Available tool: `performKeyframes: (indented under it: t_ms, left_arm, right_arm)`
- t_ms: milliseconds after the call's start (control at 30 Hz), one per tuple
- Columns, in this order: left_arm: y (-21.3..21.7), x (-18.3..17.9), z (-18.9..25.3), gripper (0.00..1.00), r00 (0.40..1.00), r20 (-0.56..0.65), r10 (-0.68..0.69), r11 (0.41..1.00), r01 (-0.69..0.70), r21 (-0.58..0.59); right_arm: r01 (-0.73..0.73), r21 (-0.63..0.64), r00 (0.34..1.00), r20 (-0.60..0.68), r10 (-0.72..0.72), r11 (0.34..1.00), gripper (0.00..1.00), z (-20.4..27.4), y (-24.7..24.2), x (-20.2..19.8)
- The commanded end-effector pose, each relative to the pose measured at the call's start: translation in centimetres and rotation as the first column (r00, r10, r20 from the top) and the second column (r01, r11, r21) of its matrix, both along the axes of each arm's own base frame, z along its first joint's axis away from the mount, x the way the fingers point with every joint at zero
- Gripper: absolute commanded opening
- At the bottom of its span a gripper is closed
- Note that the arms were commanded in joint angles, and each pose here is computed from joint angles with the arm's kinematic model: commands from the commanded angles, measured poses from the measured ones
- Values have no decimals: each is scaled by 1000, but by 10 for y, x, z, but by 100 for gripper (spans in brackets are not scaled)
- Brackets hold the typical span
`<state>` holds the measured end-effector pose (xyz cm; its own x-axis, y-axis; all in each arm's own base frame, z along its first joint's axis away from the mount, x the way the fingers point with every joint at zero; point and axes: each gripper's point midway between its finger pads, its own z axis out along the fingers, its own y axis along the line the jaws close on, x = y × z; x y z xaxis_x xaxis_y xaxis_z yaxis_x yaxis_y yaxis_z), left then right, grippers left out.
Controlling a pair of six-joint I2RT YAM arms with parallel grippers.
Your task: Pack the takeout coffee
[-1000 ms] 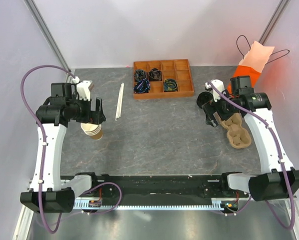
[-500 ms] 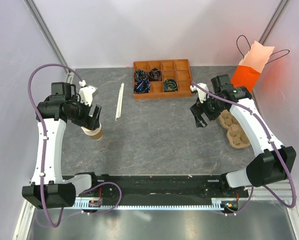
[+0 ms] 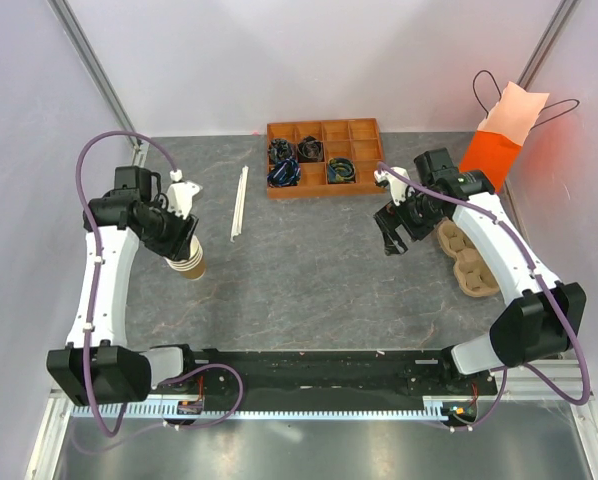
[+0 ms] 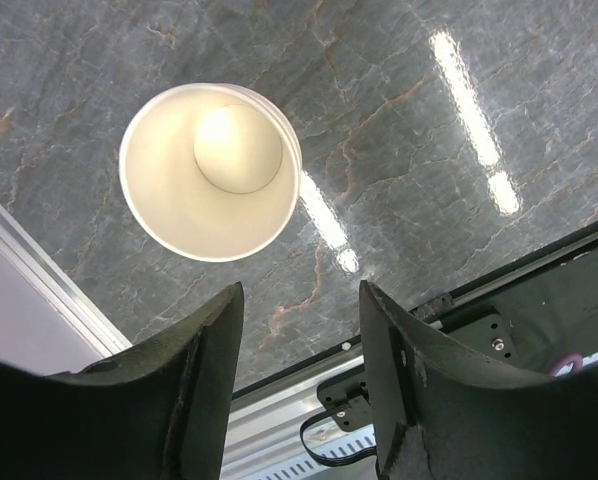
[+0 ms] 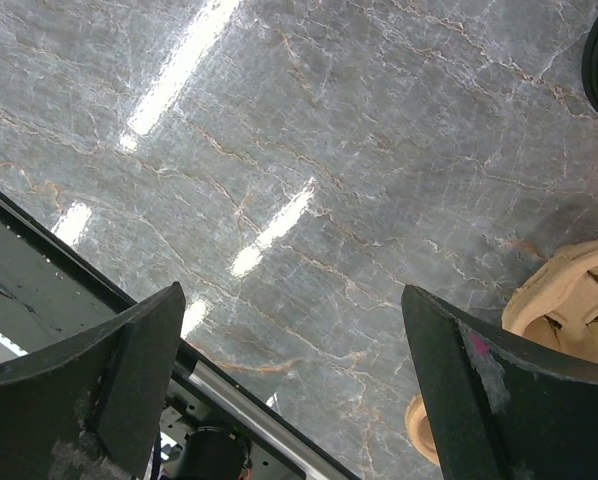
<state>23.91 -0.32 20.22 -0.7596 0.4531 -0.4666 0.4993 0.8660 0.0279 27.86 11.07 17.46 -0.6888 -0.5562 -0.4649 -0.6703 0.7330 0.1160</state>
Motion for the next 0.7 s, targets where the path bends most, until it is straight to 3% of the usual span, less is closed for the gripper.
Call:
performKeyframes:
  t_ms: [0, 67, 667]
  left_arm:
    - [-5, 4, -12, 53, 998, -22, -65, 998, 64, -21]
    - [-5, 7, -19, 48, 997, -40, -62, 998, 62, -22]
    - [-1, 26, -59, 40, 995, -74, -60, 998, 61, 13]
  right_arm:
    - [-2, 35, 1000, 23, 1, 999, 98, 9, 10, 8]
    - [-1, 39, 1000, 21, 0, 999, 98, 10, 11, 9]
    - [10, 40, 999, 30, -11, 999, 98, 12, 13, 9]
